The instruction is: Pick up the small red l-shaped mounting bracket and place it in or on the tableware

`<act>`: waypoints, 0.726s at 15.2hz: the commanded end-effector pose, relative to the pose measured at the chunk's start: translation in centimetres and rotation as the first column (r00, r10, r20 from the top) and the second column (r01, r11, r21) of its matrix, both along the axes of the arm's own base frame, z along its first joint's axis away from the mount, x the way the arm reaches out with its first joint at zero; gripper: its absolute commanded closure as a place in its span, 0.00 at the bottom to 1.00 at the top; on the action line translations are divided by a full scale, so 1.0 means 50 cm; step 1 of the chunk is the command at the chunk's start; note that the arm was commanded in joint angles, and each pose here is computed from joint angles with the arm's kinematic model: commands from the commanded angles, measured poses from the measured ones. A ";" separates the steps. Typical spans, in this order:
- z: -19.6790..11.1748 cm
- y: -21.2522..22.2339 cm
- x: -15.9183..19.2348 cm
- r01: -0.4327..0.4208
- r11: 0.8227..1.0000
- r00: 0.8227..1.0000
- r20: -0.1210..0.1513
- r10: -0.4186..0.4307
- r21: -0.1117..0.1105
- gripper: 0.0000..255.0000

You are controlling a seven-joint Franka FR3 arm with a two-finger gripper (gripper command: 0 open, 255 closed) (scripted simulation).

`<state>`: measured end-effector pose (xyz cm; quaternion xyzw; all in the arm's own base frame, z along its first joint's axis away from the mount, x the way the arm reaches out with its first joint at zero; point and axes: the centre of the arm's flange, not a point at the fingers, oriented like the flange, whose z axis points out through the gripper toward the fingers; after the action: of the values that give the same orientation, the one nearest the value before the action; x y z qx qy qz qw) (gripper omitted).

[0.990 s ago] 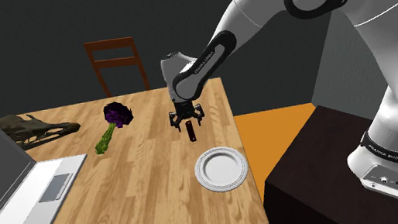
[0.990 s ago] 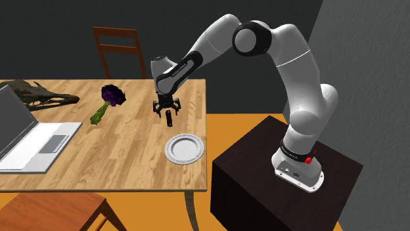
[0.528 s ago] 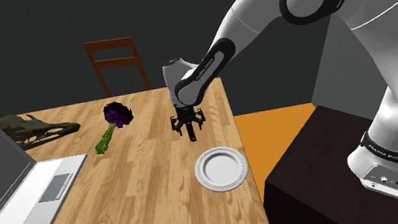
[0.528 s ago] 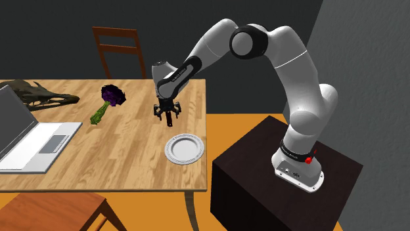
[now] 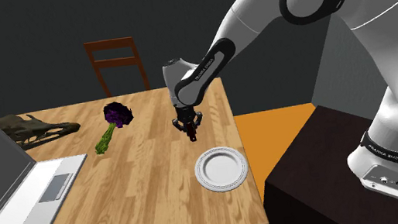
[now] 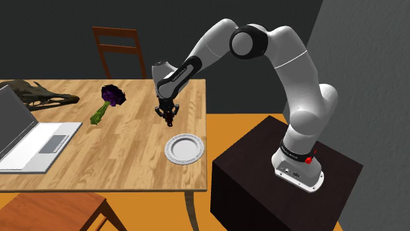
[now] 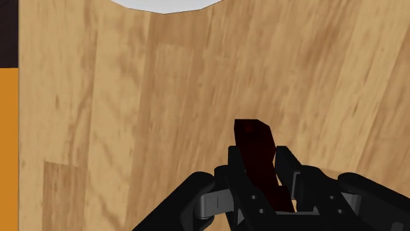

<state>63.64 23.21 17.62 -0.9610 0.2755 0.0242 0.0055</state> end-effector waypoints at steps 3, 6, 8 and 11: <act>0.000 0.000 0.000 0.000 1.000 1.000 0.000 0.000 0.000 1.00; 0.000 0.000 0.000 0.000 1.000 1.000 0.000 0.000 0.000 1.00; 0.021 0.000 0.000 0.000 1.000 1.000 0.000 0.000 0.000 1.00; 0.052 0.000 0.000 0.000 1.000 1.000 0.000 0.000 0.000 1.00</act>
<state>63.68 23.38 19.67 -0.9610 0.2753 0.0241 0.0057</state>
